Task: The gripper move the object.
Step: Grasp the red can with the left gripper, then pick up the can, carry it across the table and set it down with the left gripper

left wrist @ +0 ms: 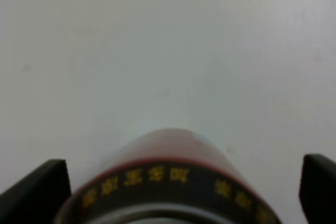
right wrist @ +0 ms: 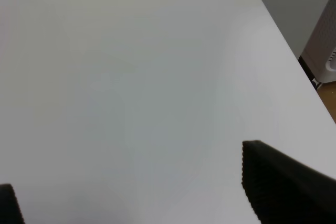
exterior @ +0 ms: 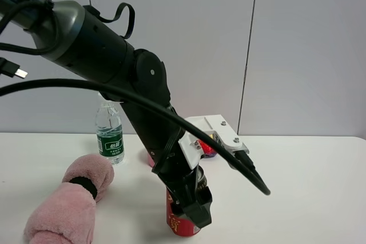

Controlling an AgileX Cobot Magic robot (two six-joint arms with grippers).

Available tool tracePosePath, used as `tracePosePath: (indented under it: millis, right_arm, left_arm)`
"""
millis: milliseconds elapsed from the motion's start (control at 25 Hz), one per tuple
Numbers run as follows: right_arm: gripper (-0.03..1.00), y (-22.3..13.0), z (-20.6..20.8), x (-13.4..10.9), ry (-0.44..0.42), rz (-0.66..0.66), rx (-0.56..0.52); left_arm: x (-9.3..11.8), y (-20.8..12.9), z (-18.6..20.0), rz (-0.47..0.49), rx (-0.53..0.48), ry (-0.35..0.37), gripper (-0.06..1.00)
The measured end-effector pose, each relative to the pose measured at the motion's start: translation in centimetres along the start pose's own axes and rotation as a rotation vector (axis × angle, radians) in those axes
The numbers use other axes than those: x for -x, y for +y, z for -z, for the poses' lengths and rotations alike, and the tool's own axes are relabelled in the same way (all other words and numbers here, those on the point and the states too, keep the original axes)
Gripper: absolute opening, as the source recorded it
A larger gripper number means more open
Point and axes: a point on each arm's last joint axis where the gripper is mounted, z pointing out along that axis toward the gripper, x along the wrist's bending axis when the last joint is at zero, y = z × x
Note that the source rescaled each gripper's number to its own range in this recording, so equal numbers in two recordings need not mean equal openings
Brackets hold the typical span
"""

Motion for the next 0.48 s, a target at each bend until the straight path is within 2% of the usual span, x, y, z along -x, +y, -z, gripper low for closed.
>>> tracePosePath:
  millis: [120, 200, 240, 280, 320, 360, 480]
  right_arm:
    - [1.00, 0.00, 0.00, 0.00, 0.000, 0.000, 0.000]
    - [1.00, 0.00, 0.00, 0.00, 0.000, 0.000, 0.000]
    - [1.00, 0.00, 0.00, 0.00, 0.000, 0.000, 0.000]
    - [1.00, 0.00, 0.00, 0.00, 0.000, 0.000, 0.000]
    - [1.00, 0.00, 0.00, 0.00, 0.000, 0.000, 0.000]
    - [1.00, 0.00, 0.00, 0.00, 0.000, 0.000, 0.000]
    - [1.00, 0.00, 0.00, 0.00, 0.000, 0.000, 0.000]
  left_arm:
    - [-0.02, -0.18, -0.32, -0.010, -0.011, 0.000, 1.00]
    - [-0.05, -0.16, -0.30, -0.015, -0.012, 0.003, 0.93]
    - [-0.06, -0.17, -0.30, -0.017, -0.012, 0.003, 0.79]
    - [-0.06, -0.16, -0.30, -0.021, -0.011, 0.004, 0.62]
    - [-0.09, -0.16, -0.30, -0.027, -0.011, 0.007, 0.31]
    - [-0.13, -0.14, -0.30, -0.031, -0.009, 0.011, 0.09]
    - [-0.24, 0.11, -0.20, -0.037, -0.010, 0.008, 0.09]
